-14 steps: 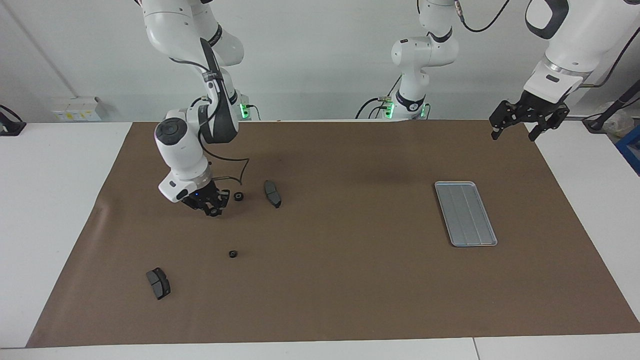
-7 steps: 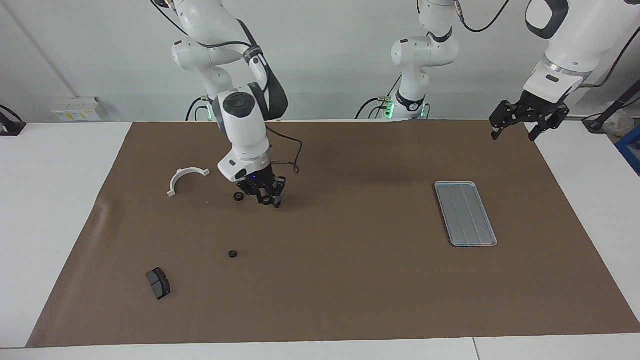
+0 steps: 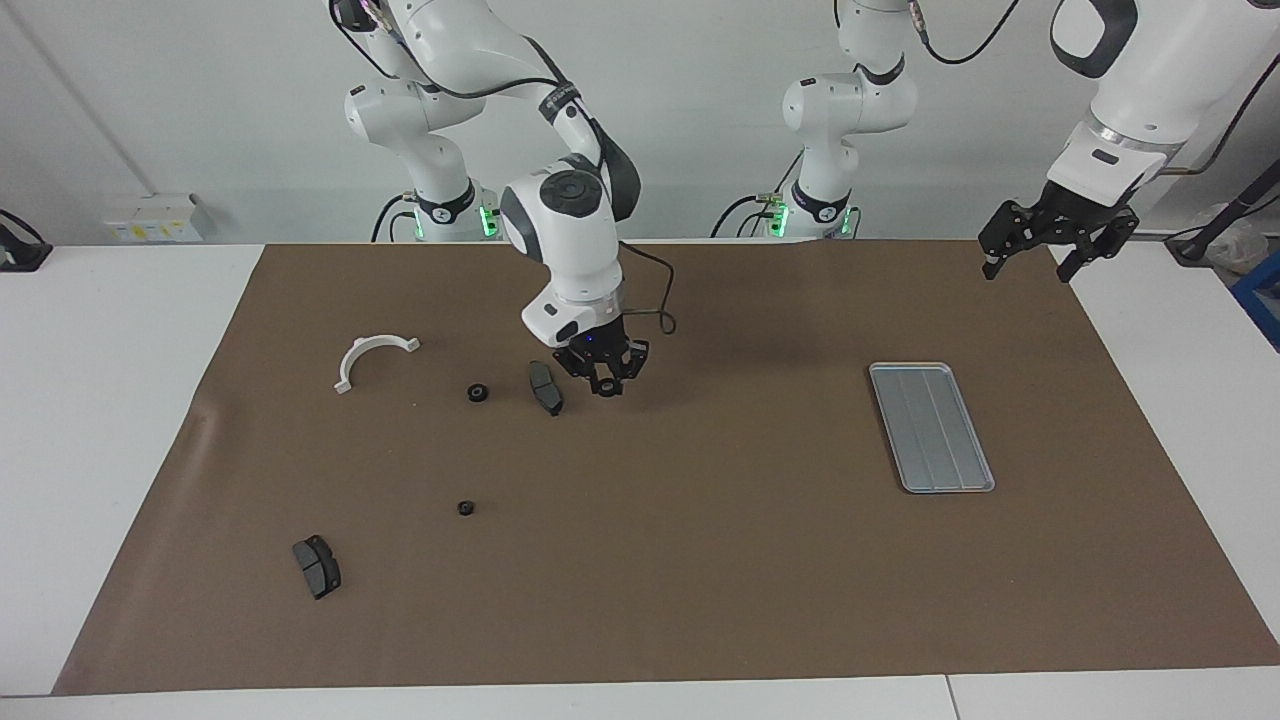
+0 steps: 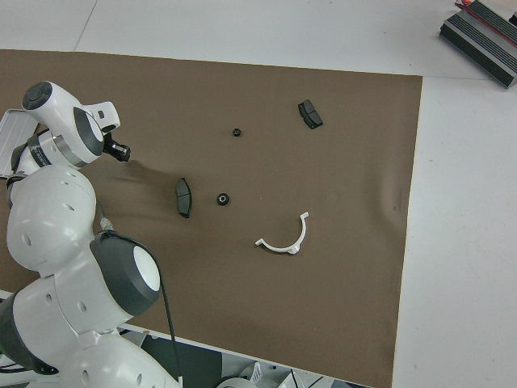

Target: Pick bearing gear from pile to tray

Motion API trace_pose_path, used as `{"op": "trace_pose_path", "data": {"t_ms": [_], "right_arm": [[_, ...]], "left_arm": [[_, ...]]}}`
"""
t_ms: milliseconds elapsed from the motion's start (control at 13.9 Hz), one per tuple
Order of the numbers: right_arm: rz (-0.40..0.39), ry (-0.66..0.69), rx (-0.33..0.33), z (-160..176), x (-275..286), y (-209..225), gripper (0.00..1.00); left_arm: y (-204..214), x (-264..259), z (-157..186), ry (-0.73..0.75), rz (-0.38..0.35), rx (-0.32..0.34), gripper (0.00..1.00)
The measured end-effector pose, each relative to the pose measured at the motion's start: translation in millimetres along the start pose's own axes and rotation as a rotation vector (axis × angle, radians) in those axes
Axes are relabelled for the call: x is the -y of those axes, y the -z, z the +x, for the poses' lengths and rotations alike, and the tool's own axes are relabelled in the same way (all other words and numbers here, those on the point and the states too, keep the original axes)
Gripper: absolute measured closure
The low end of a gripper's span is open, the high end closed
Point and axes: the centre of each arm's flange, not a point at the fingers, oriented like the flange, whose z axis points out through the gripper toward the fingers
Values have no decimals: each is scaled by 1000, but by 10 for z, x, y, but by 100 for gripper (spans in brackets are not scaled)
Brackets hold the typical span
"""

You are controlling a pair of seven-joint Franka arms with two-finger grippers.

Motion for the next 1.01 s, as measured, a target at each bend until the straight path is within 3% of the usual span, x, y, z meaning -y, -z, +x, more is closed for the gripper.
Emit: {"op": "trace_pose_path", "data": {"t_ms": [72,144,287,503,719,1006], "right_arm": [[-5,5,1,-18,12,-31,65],[-9,7,1,-22,13,-49,58],[-18,6,2,-9,-11,-59,36],[-23,-1,2,28,-43,-52,1],[-36,-24,-7,230,-291,25,0],[-68,8,-2,427,-1245,259,0]], "left_arm": [[-37,-16,-10,-2,-1,7,0],[-86,-48,-24,4,-2,15,0],[-199,-248,-43,47,-3,30,0],[-440,-1062,-16,118,-2,21,0],[-831,-1958,45,173,-9,8,0],[-1445,-2709,336,259,-65,-17,0]]}}
